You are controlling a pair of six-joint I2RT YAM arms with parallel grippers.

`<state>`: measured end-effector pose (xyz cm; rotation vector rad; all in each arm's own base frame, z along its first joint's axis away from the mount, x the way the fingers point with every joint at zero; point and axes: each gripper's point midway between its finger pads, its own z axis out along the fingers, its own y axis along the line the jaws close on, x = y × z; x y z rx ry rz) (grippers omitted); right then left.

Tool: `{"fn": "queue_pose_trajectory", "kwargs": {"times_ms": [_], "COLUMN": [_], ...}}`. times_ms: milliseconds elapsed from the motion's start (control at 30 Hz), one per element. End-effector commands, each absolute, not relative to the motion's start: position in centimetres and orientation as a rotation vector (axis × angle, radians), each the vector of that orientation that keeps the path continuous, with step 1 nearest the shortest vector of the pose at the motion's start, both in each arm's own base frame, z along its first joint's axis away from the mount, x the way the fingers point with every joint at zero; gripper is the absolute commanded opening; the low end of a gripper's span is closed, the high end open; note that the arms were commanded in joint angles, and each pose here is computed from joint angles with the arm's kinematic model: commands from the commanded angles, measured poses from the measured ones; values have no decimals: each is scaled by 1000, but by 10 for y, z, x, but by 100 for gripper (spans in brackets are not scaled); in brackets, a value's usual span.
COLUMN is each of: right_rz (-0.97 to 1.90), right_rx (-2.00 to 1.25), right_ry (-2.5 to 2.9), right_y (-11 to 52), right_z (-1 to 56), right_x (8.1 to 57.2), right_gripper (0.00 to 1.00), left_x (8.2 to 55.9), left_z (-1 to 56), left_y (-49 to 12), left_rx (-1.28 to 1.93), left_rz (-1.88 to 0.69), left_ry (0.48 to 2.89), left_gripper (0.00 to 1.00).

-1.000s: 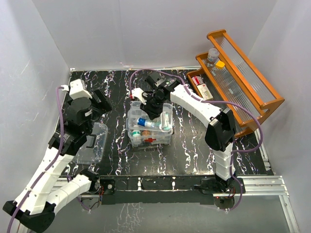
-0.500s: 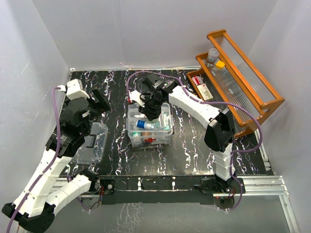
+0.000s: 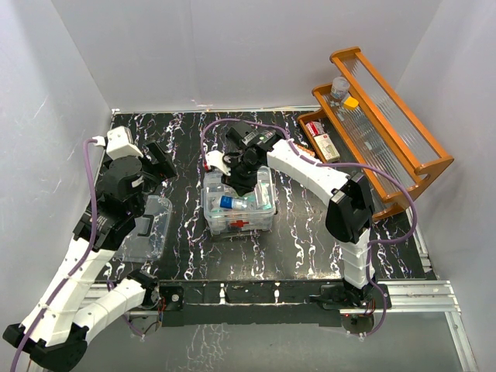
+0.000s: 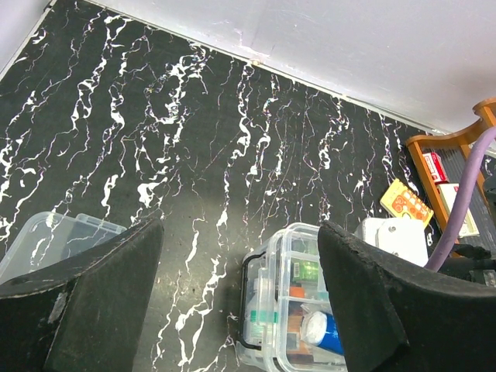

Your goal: Organize the medicine kit

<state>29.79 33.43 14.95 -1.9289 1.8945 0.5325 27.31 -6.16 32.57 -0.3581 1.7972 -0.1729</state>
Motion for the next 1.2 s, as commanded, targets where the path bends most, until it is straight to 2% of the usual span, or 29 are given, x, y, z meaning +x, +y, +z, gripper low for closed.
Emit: {"fn": "queue_pose_trajectory", "kwargs": {"times_ms": [0, 433, 1167], "right_rz": [538, 584, 610], "right_rx": [-1946, -1963, -1924], "right_ry": [1857, 1887, 1807], "right_y": [340, 343, 336], "right_z": [150, 142, 182], "right_x": [301, 297, 281], "right_gripper": [2, 2, 2], "left_x": [272, 273, 271], "left_z": [325, 321, 316], "left_y": [-55, -54, -53], "left_rx": [-366, -359, -361], "left_rz": [-139, -123, -121], "left_ry": [1788, 1794, 1798], "left_gripper": [80, 80, 80]}}
